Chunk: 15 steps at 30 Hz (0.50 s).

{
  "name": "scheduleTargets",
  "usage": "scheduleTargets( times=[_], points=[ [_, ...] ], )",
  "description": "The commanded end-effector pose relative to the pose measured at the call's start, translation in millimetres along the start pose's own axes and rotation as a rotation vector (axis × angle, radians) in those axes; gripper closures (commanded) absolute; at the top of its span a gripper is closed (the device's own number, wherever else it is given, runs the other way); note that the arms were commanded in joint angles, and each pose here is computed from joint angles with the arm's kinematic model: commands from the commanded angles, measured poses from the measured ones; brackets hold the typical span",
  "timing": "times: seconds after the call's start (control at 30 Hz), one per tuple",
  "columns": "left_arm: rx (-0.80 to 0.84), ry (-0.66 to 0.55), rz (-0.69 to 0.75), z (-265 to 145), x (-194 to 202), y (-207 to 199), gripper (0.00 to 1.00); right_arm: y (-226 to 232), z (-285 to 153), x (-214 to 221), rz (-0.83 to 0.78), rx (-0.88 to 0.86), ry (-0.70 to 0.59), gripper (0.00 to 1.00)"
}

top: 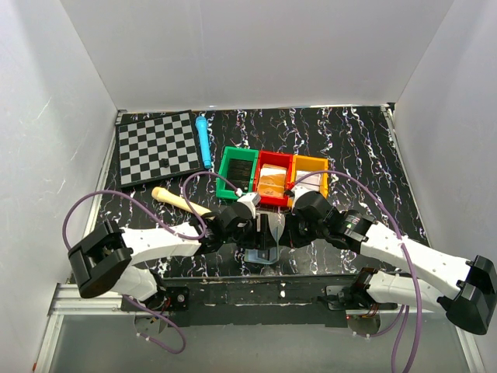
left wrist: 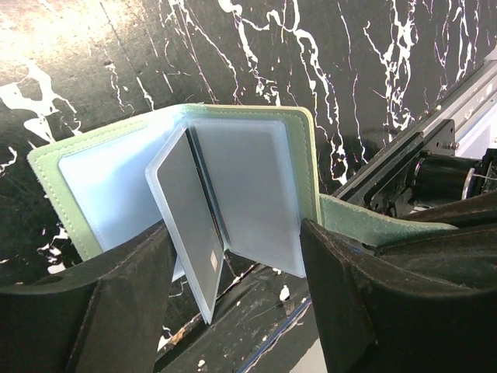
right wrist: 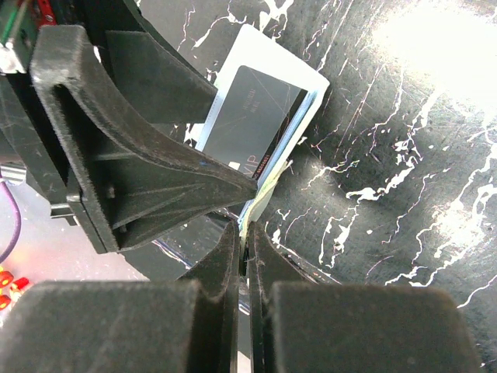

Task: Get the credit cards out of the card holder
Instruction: Remove the credit card from the card holder.

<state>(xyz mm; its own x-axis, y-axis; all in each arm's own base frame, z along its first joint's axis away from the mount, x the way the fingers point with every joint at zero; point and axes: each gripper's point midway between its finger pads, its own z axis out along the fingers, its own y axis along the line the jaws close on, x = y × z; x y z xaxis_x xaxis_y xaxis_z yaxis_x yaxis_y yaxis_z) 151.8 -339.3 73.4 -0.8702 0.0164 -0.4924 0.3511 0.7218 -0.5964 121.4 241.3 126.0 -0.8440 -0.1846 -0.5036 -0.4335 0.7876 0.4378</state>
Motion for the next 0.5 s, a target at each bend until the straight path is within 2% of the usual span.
scheduleTargets(
  times=[0.0,0.3,0.47],
  points=[
    [-0.028,-0.06,0.015,-13,-13,0,0.36,11,-9,-13,-0.009,-0.035,-0.047,0.99],
    [-0.148,-0.133,0.012,-31,-24,23,0.33,9,-8,-10,-0.007,-0.03,-0.043,0.99],
    [-0.065,-0.17,0.018,-32,-31,7,0.33,8,-7,-9,-0.005,-0.031,-0.044,0.99]
  ],
)
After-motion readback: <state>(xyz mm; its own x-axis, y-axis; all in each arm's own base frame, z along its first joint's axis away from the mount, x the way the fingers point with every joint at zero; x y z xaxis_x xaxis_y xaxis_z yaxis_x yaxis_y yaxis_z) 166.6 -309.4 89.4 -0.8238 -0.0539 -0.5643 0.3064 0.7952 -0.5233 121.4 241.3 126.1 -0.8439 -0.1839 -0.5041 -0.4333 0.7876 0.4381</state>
